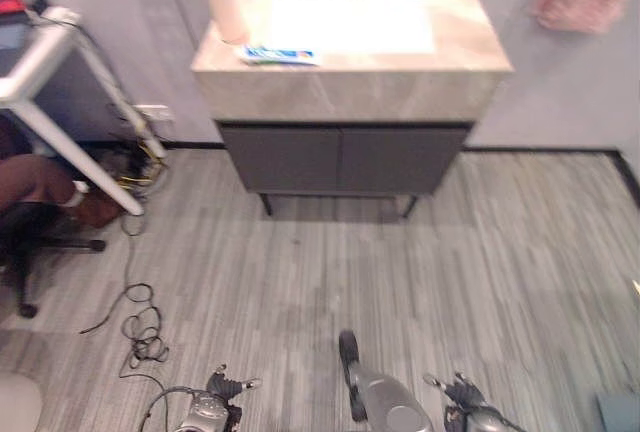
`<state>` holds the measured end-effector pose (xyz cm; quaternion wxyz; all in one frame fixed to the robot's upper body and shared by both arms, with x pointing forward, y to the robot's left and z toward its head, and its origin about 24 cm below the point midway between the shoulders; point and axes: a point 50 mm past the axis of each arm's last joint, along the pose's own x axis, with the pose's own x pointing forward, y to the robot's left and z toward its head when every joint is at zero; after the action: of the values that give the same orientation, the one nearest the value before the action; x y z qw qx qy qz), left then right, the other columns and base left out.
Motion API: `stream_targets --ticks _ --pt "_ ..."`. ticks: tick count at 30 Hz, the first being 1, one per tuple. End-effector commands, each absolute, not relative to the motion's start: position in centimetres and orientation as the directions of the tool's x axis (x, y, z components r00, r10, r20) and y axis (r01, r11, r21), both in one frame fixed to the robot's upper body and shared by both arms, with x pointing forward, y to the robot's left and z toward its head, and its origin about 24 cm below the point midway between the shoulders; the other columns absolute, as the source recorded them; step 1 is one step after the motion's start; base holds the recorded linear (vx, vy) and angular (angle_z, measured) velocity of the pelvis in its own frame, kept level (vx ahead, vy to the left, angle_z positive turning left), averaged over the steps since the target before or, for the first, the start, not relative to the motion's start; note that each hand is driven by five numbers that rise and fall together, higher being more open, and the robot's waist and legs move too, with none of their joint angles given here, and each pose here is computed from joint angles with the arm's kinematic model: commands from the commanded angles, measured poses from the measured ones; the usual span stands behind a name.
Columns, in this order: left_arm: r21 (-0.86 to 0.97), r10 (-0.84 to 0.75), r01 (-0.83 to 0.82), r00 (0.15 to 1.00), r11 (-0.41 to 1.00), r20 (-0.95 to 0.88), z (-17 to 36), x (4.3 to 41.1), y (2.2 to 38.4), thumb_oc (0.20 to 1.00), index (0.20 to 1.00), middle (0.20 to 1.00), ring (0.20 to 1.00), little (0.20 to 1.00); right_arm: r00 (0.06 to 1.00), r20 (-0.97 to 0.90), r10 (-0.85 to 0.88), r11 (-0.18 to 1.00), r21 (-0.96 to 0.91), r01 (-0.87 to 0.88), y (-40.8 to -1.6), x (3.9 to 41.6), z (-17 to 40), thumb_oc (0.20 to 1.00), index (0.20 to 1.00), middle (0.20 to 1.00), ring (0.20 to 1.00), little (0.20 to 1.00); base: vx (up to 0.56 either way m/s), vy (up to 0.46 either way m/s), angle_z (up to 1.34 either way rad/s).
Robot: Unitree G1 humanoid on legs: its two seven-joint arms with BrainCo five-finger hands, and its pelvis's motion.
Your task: Put brush and paste in cup on sink, flatten towel.
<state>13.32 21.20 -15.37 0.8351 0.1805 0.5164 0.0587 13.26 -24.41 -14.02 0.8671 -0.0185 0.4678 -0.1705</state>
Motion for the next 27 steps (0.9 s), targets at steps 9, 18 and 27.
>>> stream_targets --ticks 9,18,27 --pt "0.428 0.334 0.03 0.577 0.903 -0.745 -13.2 16.9 23.5 1.0 1.0 1.0 1.0 1.0 0.635 -0.666 -0.391 0.919 -0.322 0.228 -27.1 17.0 -11.1 1.0 1.0 1.0 1.0 1.0 0.33 -0.186 -0.25" --pt "0.458 0.382 0.039 0.492 0.888 -0.782 -14.3 13.5 24.8 1.0 1.0 1.0 1.0 1.0 0.625 -0.708 -0.329 0.923 -0.381 0.055 -26.0 16.2 -12.0 1.0 1.0 1.0 1.0 1.0 0.44 0.119 -0.84" --pt "0.517 0.428 0.077 0.463 0.853 -0.776 -14.3 12.5 25.9 1.0 1.0 1.0 1.0 1.0 0.635 -0.72 -0.281 0.94 -0.338 0.033 -24.3 16.6 -12.4 1.0 1.0 1.0 1.0 1.0 0.29 0.195 -0.56"
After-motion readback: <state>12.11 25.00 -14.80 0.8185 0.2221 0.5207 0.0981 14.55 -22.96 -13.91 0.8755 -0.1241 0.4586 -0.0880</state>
